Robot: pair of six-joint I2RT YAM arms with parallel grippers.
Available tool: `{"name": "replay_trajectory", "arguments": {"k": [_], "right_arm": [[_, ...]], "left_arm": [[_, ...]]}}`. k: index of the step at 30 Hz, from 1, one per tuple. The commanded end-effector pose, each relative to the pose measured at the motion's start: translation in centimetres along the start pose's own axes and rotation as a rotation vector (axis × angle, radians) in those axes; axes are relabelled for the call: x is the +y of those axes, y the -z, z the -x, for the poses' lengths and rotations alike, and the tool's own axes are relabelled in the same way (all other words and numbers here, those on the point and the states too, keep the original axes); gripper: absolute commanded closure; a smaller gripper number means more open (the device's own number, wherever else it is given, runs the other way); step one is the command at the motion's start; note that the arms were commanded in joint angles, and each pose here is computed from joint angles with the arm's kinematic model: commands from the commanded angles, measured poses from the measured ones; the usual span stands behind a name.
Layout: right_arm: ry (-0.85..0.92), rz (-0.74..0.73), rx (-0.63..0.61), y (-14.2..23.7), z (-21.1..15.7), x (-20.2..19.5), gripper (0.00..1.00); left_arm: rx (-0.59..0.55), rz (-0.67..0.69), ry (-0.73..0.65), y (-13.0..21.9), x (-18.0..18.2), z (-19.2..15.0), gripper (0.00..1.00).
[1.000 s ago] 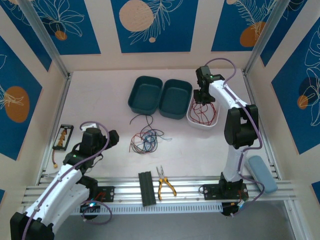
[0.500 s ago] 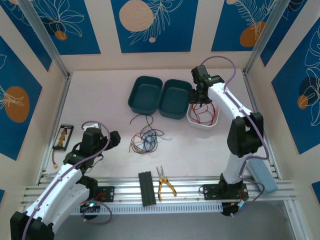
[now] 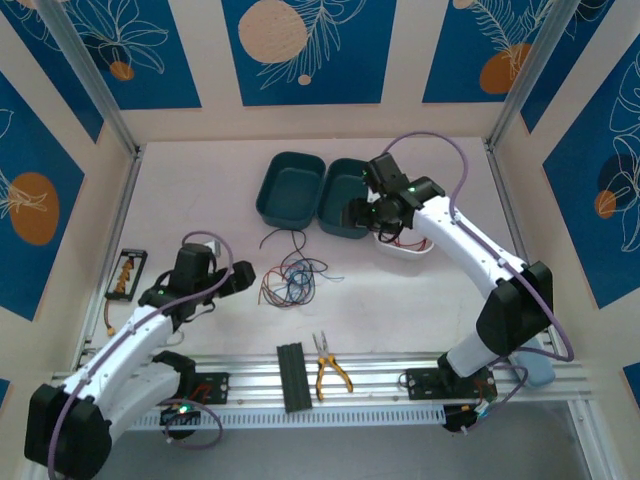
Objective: Untangle the cables
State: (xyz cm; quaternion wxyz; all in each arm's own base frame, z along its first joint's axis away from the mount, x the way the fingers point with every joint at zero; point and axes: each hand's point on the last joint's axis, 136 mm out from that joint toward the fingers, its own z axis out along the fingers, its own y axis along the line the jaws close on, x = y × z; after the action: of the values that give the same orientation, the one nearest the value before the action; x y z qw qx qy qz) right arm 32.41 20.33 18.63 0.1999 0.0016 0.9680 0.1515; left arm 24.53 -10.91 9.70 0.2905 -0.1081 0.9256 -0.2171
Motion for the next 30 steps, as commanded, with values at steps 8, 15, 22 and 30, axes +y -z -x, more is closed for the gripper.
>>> {"name": "replay_trajectory", "arguments": {"k": [8,15,22,30], "right_arm": [[-0.092,0.077,0.083,-1.4,-3.3,4.3,0.01],[-0.146,0.042,0.039,-0.2,-3.1,3.0,0.01],[-0.215,0.044,0.007,1.0,-3.6,1.3,0.01],[-0.242,0.027,0.002,1.3,-4.3,0.1,0.01]], "left_arm": [[0.052,-0.216,-0.235,-1.1,-5.9,2.6,0.27],[0.142,-0.249,-0.428,-2.5,-7.3,2.6,0.42],[0.257,-0.238,-0.568,-4.5,-8.3,1.6,0.44],[0.399,-0.147,-0.722,-7.0,-8.2,-0.1,0.47]]}}
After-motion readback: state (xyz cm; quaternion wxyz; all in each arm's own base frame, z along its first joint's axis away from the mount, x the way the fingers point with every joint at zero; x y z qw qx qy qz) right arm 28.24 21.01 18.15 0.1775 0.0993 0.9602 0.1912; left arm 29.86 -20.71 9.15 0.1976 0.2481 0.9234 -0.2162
